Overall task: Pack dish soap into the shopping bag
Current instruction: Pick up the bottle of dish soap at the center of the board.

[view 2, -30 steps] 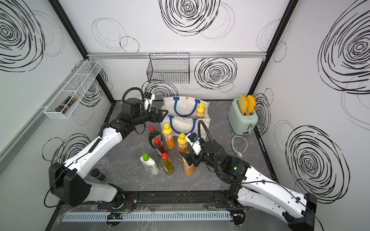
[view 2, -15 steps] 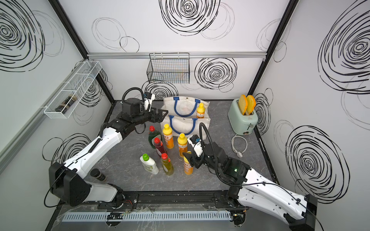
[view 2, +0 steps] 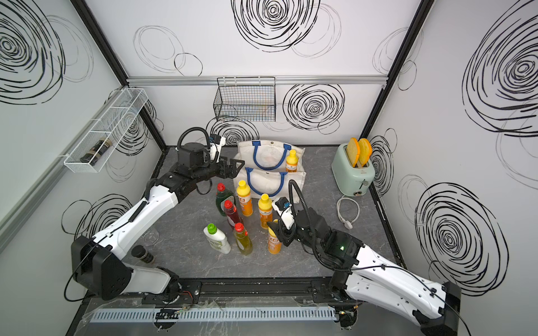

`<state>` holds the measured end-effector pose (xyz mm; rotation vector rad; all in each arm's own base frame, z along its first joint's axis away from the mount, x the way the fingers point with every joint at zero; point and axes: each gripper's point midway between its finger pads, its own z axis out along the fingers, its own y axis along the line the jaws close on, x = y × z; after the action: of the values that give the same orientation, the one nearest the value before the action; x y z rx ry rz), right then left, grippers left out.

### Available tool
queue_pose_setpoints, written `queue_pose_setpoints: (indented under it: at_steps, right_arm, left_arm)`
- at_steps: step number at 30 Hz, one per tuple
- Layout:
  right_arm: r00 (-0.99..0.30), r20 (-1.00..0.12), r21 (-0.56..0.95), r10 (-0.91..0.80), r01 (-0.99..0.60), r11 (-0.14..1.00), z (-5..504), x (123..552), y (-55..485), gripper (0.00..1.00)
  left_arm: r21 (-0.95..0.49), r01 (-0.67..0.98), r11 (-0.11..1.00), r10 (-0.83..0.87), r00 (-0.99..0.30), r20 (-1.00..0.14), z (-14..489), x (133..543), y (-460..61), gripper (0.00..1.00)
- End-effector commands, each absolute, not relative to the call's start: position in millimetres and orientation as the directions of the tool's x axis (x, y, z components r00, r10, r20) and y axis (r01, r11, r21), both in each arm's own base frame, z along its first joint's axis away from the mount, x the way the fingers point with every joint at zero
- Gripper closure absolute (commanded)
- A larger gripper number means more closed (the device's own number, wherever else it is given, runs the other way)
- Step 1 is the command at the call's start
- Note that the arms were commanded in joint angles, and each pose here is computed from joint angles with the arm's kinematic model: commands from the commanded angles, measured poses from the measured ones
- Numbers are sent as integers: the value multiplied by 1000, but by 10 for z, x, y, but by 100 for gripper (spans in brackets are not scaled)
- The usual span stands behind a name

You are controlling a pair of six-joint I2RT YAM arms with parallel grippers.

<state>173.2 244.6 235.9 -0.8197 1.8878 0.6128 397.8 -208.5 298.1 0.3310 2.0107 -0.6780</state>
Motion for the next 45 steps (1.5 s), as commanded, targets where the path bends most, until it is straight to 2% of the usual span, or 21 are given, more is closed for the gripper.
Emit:
queue_pose_setpoints:
  at_steps: [1, 5, 18, 23, 29, 37, 45]
  right_arm:
    - [-327, -898, 65, -293, -759, 648, 2305, 1705, 2453, 49]
    - [-330, -891, 48, -313, -753, 656, 2255, 1711, 2467, 57]
    - [-309, -895, -3, -322, -718, 696, 2384, 1842, 2459, 100]
    - [-295, -895, -28, -335, -712, 702, 2480, 1907, 2503, 100]
    - [-268, -929, -11, -255, -669, 743, 2824, 2074, 2444, 100]
    - [-313, -926, 30, -213, -623, 782, 2932, 2366, 2253, 100]
    - [-306, -928, 6, -214, -586, 811, 3095, 2581, 2172, 100]
  left_arm:
    - [-330, 502, 800, -45, -498, -866, 3007, 3987, -2127, 4]
    - [-329, 504, 798, -41, -500, -865, 2997, 3983, -2140, 4]
    - [-324, 510, 797, -39, -492, -870, 3014, 3970, -2146, 4]
    - [-325, 511, 796, -37, -495, -868, 3000, 3966, -2164, 4]
    - [-320, 513, 796, -31, -493, -869, 2993, 3962, -2181, 4]
    - [-319, 515, 796, -28, -495, -869, 2988, 3952, -2192, 4]
    - [-314, 512, 800, -25, -494, -869, 2983, 3960, -2182, 4]
